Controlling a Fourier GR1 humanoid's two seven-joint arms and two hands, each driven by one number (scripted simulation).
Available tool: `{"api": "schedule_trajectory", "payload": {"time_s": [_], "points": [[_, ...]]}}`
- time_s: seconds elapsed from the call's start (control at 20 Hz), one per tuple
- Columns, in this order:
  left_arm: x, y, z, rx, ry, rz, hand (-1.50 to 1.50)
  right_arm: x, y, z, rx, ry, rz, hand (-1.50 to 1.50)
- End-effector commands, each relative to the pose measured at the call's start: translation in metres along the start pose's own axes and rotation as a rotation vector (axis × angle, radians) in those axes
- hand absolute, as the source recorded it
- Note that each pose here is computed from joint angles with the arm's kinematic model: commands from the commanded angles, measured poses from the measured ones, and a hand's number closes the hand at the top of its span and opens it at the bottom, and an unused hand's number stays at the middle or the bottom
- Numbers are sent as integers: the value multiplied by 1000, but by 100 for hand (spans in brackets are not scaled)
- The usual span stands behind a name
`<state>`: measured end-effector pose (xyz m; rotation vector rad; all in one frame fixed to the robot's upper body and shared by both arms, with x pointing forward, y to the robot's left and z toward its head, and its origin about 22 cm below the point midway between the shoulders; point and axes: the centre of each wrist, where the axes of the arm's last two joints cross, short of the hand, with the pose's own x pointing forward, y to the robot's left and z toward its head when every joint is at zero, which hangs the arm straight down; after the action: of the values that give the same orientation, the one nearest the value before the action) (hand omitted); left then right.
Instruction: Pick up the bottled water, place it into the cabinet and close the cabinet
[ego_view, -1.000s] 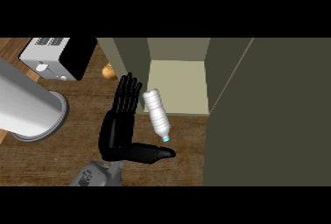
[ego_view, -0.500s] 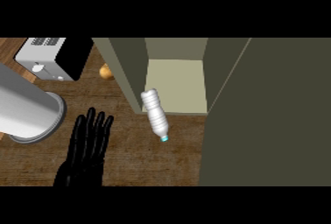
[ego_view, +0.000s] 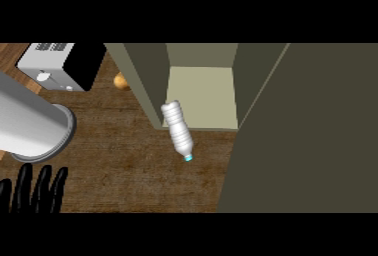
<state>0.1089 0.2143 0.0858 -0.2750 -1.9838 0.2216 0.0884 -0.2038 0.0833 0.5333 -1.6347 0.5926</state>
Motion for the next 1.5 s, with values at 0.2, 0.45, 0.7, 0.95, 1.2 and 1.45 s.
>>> {"api": "schedule_trajectory", "payload": {"time_s": [0.2, 0.45, 0.7, 0.95, 1.2, 1.45], "points": [[40, 26, 23, 4, 4, 21, -150, 29, 41, -33, 122, -93, -16, 150], [40, 37, 37, 13, 7, 19, -150, 26, 54, -50, 127, -72, -81, 150], [43, 53, 39, 3, -10, 16, -150, 22, 55, -71, 103, -71, -129, 150], [47, 63, 46, -5, -11, 13, -150, 22, 45, -86, 99, -81, -119, 150], [52, 75, 56, 13, -9, 33, -150, 23, 28, -94, 73, -69, -137, 150], [63, 81, 55, -36, -13, 37, -150, 19, 4, -113, 29, -71, -169, 150]]}}
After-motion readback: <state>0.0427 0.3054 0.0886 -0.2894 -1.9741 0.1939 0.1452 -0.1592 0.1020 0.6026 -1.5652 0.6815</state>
